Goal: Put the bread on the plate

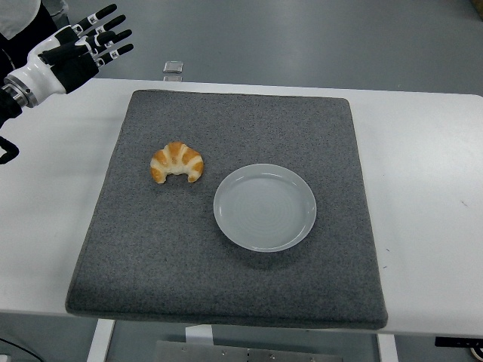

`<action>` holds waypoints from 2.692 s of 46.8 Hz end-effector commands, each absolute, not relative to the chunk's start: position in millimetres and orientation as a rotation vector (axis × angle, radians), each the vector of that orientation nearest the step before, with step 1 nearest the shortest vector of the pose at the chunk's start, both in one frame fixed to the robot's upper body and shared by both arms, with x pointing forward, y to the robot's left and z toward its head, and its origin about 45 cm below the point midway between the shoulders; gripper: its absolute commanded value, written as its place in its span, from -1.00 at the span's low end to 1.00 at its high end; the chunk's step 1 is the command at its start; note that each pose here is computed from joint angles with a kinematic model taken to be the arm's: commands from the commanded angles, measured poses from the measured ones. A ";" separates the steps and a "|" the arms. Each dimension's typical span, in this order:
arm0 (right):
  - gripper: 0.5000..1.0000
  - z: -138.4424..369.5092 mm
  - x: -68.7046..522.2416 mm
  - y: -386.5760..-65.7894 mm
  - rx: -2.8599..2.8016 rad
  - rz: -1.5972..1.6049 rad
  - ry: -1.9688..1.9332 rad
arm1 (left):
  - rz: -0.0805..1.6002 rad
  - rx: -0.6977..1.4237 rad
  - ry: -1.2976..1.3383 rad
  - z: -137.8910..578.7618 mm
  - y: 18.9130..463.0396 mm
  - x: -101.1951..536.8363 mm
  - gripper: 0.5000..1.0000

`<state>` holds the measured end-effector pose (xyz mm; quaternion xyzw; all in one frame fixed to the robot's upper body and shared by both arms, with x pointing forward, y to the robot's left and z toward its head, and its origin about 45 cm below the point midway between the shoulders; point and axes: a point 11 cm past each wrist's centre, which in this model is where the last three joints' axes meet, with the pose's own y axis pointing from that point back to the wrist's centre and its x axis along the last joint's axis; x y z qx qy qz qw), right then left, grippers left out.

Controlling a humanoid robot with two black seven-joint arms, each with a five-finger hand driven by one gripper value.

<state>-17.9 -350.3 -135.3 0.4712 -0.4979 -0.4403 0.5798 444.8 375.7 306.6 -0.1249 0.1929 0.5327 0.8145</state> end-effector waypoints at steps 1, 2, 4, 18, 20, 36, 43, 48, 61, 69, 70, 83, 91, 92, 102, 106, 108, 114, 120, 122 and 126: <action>0.72 -135.3 -17.9 -350.3 1.102 -1.029 -1.163 | 1.132 -0.267 0.412 306.7 374.5 445.0 1.00; 0.73 -135.3 -17.9 -350.3 1.102 -1.029 -1.163 | 1.129 -0.266 0.411 306.7 374.2 444.9 1.00; 0.72 -135.3 -17.9 -350.3 1.102 -1.029 -1.163 | 1.119 -0.265 0.406 307.4 373.0 444.6 1.00; 0.72 -135.3 -17.9 -350.3 1.102 -1.029 -1.163 | 1.022 -0.083 0.206 324.9 355.4 449.3 0.99; 0.72 -135.3 -17.9 -350.3 1.102 -1.029 -1.163 | 1.014 -0.051 0.173 327.9 354.0 450.3 0.99; 0.73 -135.3 -17.9 -350.3 1.102 -1.029 -1.163 | 0.961 0.135 -0.013 343.7 351.6 450.5 0.99; 0.73 -135.3 -17.9 -350.3 1.102 -1.029 -1.163 | 0.925 0.220 -0.096 348.3 346.1 450.1 0.99; 0.72 -135.3 -17.9 -350.3 1.102 -1.029 -1.163 | 0.902 0.284 -0.178 358.2 343.7 452.5 0.99; 0.72 -135.3 -17.9 -350.3 1.102 -1.029 -1.163 | 0.799 0.404 -0.390 366.5 322.5 445.6 0.99; 0.72 -135.3 -17.9 -350.3 1.102 -1.029 -1.163 | 0.815 0.444 -0.485 361.5 309.8 442.8 0.99; 0.72 -135.3 -17.9 -350.3 1.102 -1.029 -1.163 | 0.816 0.448 -0.502 361.3 307.3 442.2 0.99; 0.72 -135.3 -17.9 -350.3 1.102 -1.029 -1.163 | 0.779 0.526 -0.629 343.9 288.6 429.2 0.99; 0.73 -135.3 -17.9 -350.3 1.102 -1.029 -1.163 | 0.747 0.626 -0.723 317.2 286.6 423.3 0.99; 0.72 -135.3 -17.9 -350.3 1.102 -1.029 -1.163 | 0.743 0.637 -0.736 313.3 285.8 422.5 0.99; 0.72 -135.3 -17.8 -350.3 1.102 -1.030 -1.165 | 0.705 0.727 -0.817 285.1 288.1 414.9 0.99; 0.73 -135.3 -17.9 -350.3 1.102 -1.029 -1.163 | 0.695 0.755 -0.847 274.9 289.7 411.8 0.99; 0.73 -135.3 -17.9 -350.3 1.102 -1.029 -1.163 | 0.695 0.751 -0.854 266.3 284.7 410.2 0.99; 0.72 -135.3 -17.9 -350.3 1.102 -1.029 -1.163 | 0.716 0.735 -0.866 249.5 276.2 407.6 0.99; 0.72 -135.3 -17.9 -350.3 1.102 -1.029 -1.163 | 0.724 0.752 -0.860 241.5 277.9 411.4 0.99; 0.72 -135.3 -17.9 -350.3 1.102 -1.029 -1.163 | 0.726 0.754 -0.857 238.0 276.3 413.1 0.99; 0.72 -135.3 -17.9 -350.3 1.102 -1.029 -1.163 | 0.737 0.767 -0.854 235.6 280.2 415.8 0.99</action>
